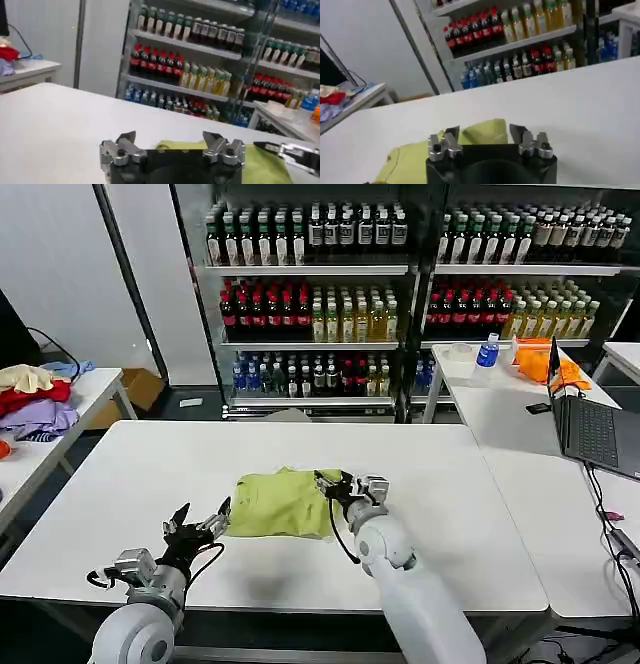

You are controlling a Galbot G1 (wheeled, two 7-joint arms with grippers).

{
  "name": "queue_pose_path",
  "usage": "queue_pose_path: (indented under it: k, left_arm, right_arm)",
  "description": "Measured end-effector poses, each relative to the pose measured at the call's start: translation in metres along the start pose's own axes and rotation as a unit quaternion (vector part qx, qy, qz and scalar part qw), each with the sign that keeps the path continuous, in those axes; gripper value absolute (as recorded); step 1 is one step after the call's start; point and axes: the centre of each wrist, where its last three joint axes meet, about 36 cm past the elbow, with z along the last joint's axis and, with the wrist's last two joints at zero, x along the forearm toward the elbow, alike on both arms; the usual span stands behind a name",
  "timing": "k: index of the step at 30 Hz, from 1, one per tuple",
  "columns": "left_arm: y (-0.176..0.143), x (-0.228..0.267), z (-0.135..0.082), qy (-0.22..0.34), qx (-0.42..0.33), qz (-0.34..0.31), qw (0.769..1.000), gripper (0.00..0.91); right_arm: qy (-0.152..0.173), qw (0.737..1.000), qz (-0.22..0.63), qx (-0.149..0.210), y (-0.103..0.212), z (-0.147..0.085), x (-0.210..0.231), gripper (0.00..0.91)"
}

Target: Fold and organize the clothes.

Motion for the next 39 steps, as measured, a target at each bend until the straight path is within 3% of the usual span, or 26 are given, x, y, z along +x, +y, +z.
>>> queue_pose_path:
  k: [7, 19, 25, 34, 35, 37, 39]
  left_arm:
    - [0.002, 0.002, 0.002, 0.01, 0.003, 0.0, 1.0, 0.907]
    - [0.001, 0.003, 0.005, 0.016, 0.003, 0.005, 1.0, 0.907]
    - [-0.001, 0.003, 0.007, 0.02, 0.003, 0.01, 1.0, 0.907]
    - [-0.005, 0.006, 0.008, 0.024, 0.003, 0.019, 1.0, 0.907]
    - [-0.005, 0.006, 0.007, 0.023, 0.003, 0.02, 1.0, 0.907]
    - [-0.006, 0.006, 0.007, 0.023, 0.003, 0.021, 1.0, 0.907]
    - [-0.007, 0.006, 0.006, 0.023, 0.003, 0.023, 0.999, 0.907]
  right_arm:
    - [0.009, 1.0, 0.014, -0.007, -0.001, 0.0, -0.022, 0.0]
    - [0.019, 0.998, 0.066, -0.001, -0.033, -0.008, -0.043, 0.0]
    - [0.015, 0.995, 0.091, 0.033, -0.052, -0.012, -0.05, 0.0]
    - [-0.005, 0.986, 0.116, 0.119, -0.083, -0.03, -0.065, 0.0]
    - [-0.008, 0.985, 0.116, 0.128, -0.084, -0.032, -0.068, 0.101]
    - [-0.015, 0.982, 0.116, 0.147, -0.087, -0.036, -0.073, 0.907]
    - [-0.022, 0.979, 0.116, 0.164, -0.089, -0.039, -0.078, 0.907]
